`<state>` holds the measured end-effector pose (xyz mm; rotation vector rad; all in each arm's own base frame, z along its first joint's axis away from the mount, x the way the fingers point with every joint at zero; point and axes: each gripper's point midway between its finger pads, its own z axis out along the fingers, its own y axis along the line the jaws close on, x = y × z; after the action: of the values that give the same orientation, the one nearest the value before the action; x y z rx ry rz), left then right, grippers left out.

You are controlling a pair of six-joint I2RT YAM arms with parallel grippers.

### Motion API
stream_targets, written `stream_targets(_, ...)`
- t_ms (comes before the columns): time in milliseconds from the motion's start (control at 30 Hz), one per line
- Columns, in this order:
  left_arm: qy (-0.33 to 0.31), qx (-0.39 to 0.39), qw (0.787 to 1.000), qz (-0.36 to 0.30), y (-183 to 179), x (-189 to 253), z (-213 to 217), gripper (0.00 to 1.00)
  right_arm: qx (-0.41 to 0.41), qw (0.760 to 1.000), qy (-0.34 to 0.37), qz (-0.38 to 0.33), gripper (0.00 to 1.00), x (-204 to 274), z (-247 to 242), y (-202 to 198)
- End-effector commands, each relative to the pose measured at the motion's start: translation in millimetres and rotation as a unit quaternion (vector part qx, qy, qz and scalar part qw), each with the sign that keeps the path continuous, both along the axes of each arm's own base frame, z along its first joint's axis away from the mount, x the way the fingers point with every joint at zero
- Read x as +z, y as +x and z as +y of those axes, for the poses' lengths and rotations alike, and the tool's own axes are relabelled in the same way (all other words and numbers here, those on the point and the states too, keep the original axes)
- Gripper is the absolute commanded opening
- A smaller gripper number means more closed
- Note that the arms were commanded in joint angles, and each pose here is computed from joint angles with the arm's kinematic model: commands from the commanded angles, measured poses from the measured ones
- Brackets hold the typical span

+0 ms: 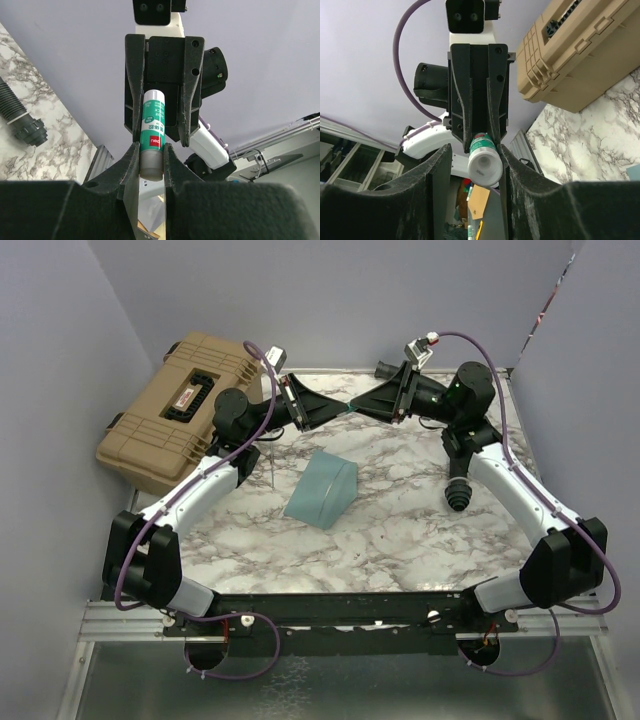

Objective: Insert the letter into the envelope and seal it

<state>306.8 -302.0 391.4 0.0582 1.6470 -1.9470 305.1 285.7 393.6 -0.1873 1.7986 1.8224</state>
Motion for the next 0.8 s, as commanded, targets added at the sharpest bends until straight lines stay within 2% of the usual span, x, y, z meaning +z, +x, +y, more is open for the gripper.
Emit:
stream_targets(0, 0.012, -0.022, 0.999, -0.021, -7.8, 2.3, -4.8, 0.00, 0.034, 0.999, 0.012, -0.036, 0.44, 16.5, 1.1, -12.5)
stream_targets(133, 0.018, -0.038, 0.999, -0.031, -12.5, 3.1, -6.3, 0.00, 0.041, 0.999, 0.007, -0.027, 0.44, 12.3, 2.5, -12.0)
stream_targets(200, 0.020, -0.042, 0.998, -0.033, -13.2, 2.8, -6.6, 0.00, 0.045, 0.999, 0.005, -0.025, 0.41, 10.7, 2.8, -12.0)
stream_targets(333, 0.026, -0.038, 0.999, -0.029, -10.2, 0.0, -7.6, 0.00, 0.058, 0.998, -0.006, -0.023, 0.19, 10.1, 4.0, -13.2)
stream_targets(500, 0.032, -0.029, 0.999, -0.026, -6.4, -1.7, -7.1, 0.00, 0.043, 0.998, -0.011, -0.033, 0.01, 12.4, 1.9, -13.0)
stream_targets(533, 0.034, -0.028, 0.999, -0.026, -6.8, -2.0, -7.1, 0.04, 0.036, 0.999, -0.012, -0.036, 0.01, 12.4, 1.3, -12.1)
stream_targets(633, 0.044, -0.018, 0.998, -0.028, -5.0, -7.0, -4.2, 0.42, 0.001, 0.999, -0.019, -0.047, 0.01, 10.0, -1.8, -4.6)
stream_targets(700, 0.062, 0.002, 0.997, -0.038, -2.4, -15.8, 1.0, 0.61, -0.035, 0.996, -0.041, -0.066, 0.01, 4.4, -5.6, 4.8)
stream_targets(767, 0.112, 0.050, 0.992, -0.035, 7.2, -37.7, 11.3, 0.79, -0.079, 0.990, -0.085, -0.079, 0.01, -8.1, -12.7, 17.2)
